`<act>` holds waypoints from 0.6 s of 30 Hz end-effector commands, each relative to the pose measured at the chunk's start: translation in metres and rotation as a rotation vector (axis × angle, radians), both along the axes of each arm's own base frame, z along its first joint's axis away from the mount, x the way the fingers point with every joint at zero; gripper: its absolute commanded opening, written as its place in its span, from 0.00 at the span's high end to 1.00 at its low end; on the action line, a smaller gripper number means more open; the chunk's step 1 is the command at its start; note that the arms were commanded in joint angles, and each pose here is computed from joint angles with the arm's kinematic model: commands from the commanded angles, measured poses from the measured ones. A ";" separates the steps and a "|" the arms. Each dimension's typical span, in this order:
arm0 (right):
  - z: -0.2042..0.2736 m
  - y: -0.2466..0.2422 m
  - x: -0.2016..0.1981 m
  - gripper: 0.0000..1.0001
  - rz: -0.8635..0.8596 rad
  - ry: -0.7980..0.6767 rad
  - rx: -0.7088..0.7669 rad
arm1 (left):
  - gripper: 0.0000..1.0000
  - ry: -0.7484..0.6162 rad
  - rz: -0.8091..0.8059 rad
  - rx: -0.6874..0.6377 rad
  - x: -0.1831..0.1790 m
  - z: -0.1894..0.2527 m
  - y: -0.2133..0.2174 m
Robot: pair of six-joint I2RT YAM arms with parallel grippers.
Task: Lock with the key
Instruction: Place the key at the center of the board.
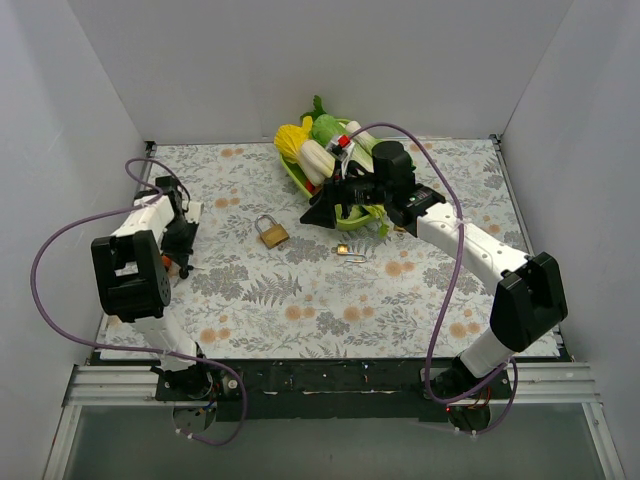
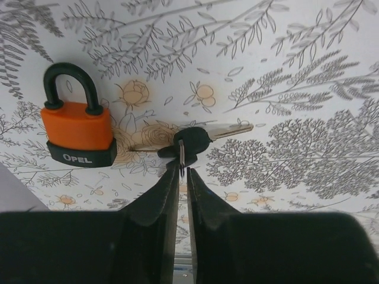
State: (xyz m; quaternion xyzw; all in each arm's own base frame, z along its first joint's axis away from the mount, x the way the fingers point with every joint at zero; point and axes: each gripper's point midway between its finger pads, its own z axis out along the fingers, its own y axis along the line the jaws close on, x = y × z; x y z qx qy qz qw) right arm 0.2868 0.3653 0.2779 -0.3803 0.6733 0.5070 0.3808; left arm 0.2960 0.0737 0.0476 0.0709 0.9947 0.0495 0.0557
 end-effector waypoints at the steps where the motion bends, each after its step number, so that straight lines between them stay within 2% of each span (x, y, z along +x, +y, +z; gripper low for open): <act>1: 0.008 -0.006 -0.001 0.19 -0.019 -0.047 -0.008 | 0.83 -0.099 0.008 -0.017 0.029 0.022 0.001; 2: 0.005 -0.007 0.001 0.19 -0.032 -0.043 -0.019 | 0.77 -0.108 0.001 -0.025 0.032 0.024 -0.001; 3: 0.002 -0.007 0.006 0.20 -0.053 -0.051 -0.032 | 0.65 -0.109 0.004 -0.033 0.032 0.026 -0.002; 5: -0.008 -0.007 0.009 0.24 -0.068 -0.034 -0.070 | 0.54 -0.133 0.001 -0.048 0.039 0.034 -0.004; 6: -0.017 -0.006 0.015 0.24 -0.087 -0.030 -0.099 | 0.45 -0.126 0.005 -0.050 0.038 0.036 -0.005; 9: -0.025 -0.001 0.025 0.26 -0.115 -0.035 -0.160 | 0.38 -0.134 0.022 -0.107 0.045 0.051 -0.014; 10: -0.019 0.002 0.029 0.26 -0.122 -0.050 -0.158 | 0.26 -0.145 0.034 -0.135 0.048 0.057 -0.019; 12: -0.030 0.008 0.034 0.27 -0.140 -0.041 -0.193 | 0.22 -0.198 0.054 -0.166 0.058 0.080 -0.024; 14: -0.035 0.022 0.035 0.27 -0.127 -0.052 -0.211 | 0.07 -0.268 0.088 -0.215 0.071 0.103 -0.032; 15: -0.042 0.025 0.038 0.28 -0.151 -0.057 -0.241 | 0.03 -0.306 0.085 -0.239 0.074 0.116 -0.037; 18: -0.062 0.038 0.049 0.34 -0.207 -0.098 -0.338 | 0.02 -0.437 0.120 -0.275 0.092 0.157 -0.042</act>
